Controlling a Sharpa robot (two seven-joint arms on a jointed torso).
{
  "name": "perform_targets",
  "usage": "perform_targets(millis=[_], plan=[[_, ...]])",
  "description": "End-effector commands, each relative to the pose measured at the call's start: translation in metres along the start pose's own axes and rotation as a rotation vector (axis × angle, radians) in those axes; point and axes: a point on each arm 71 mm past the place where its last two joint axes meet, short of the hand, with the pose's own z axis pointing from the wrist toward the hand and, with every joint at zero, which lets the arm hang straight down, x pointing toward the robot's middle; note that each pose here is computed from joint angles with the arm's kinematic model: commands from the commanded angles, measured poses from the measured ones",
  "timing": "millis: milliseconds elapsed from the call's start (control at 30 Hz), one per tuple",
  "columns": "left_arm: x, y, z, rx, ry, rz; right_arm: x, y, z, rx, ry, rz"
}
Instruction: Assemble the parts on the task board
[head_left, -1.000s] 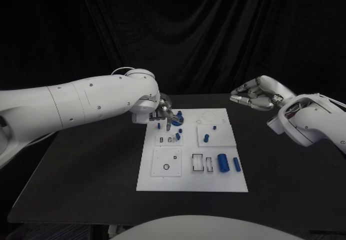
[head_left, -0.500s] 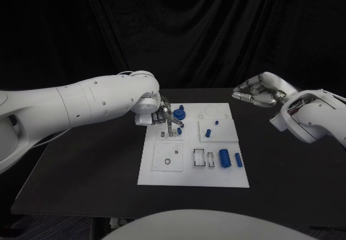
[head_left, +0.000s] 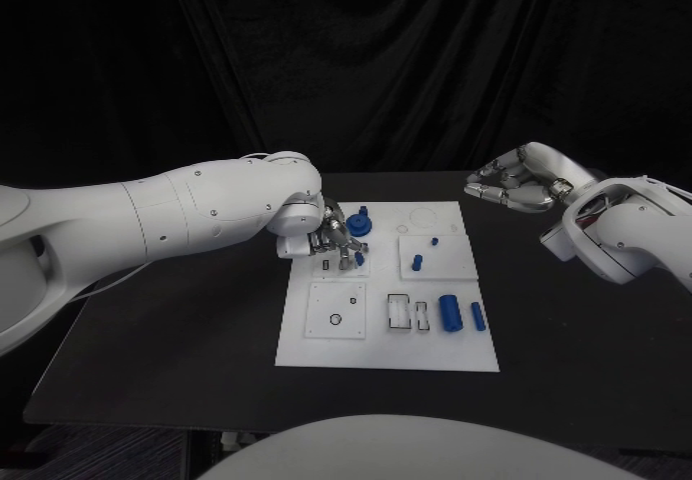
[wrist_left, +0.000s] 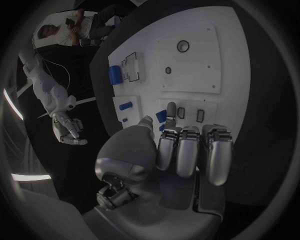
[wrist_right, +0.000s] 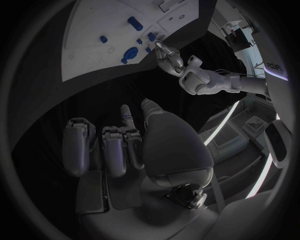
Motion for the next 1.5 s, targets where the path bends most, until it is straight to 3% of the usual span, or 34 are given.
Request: perform_targets(millis=[33, 600, 1500], plan=[[-0.0034, -0.0032, 0.0, 0.047, -0.061, -0.023, 0.0, -0.003, -0.001, 0.022, 0.009, -0.004], [-0.008, -0.0061, 0.0046, 0.069, -0.09, -0.031, 0.003, -0.002, 0.001, 0.029, 0.028, -0.001], [-0.0058, -0.0064, 0.0106, 0.067, -0.071, -0.024, 0.007, 0.001, 0.003, 0.025, 0.049, -0.014]])
